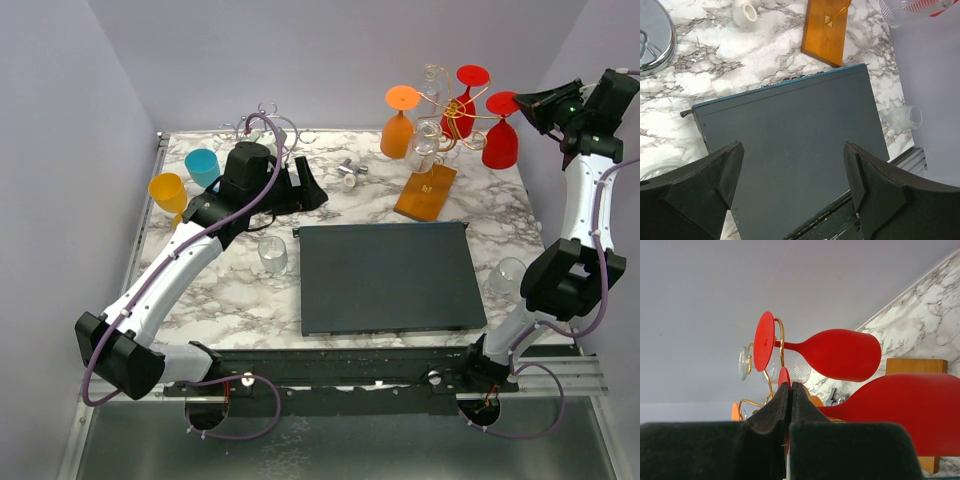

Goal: Take the wine glass off the wine glass rack
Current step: Pick up the wine glass from the wine rack.

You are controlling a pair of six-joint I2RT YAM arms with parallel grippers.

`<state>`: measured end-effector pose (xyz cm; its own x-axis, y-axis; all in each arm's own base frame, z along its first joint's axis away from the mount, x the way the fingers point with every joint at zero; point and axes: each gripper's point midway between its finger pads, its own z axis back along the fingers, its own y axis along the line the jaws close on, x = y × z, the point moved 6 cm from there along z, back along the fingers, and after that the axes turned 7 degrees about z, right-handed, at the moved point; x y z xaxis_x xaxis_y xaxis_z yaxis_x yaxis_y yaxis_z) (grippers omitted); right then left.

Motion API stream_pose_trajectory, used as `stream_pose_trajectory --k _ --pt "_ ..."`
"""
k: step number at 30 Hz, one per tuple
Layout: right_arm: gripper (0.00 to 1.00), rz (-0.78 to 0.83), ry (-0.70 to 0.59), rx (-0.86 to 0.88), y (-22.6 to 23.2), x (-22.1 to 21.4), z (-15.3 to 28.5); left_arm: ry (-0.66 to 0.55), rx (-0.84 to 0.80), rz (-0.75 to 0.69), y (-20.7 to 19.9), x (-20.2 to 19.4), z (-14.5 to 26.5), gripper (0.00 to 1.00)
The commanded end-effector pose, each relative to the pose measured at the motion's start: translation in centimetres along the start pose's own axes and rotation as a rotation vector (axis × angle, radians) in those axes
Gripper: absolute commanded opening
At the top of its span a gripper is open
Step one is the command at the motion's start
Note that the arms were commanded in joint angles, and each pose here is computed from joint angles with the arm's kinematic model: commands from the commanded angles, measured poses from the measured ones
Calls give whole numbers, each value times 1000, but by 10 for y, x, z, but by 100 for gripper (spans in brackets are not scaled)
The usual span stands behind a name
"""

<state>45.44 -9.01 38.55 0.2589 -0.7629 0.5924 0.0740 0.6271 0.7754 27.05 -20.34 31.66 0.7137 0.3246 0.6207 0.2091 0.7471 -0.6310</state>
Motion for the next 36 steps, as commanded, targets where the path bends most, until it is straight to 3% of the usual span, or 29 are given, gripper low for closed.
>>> stream_pose_trajectory --k 1,12,23,36 --pt "1 27 -56 44 21 6 17 5 -20 -5 -3 -3 1 88" --pt "1 17 -55 51 20 0 23 3 -21 -7 -3 -3 2 88" --pt "1 -8 33 134 21 -11 16 5 -22 0 -4 -4 1 88" --pt "1 -40 51 208 24 -8 -7 -1 -25 -1 -6 -2 2 88"
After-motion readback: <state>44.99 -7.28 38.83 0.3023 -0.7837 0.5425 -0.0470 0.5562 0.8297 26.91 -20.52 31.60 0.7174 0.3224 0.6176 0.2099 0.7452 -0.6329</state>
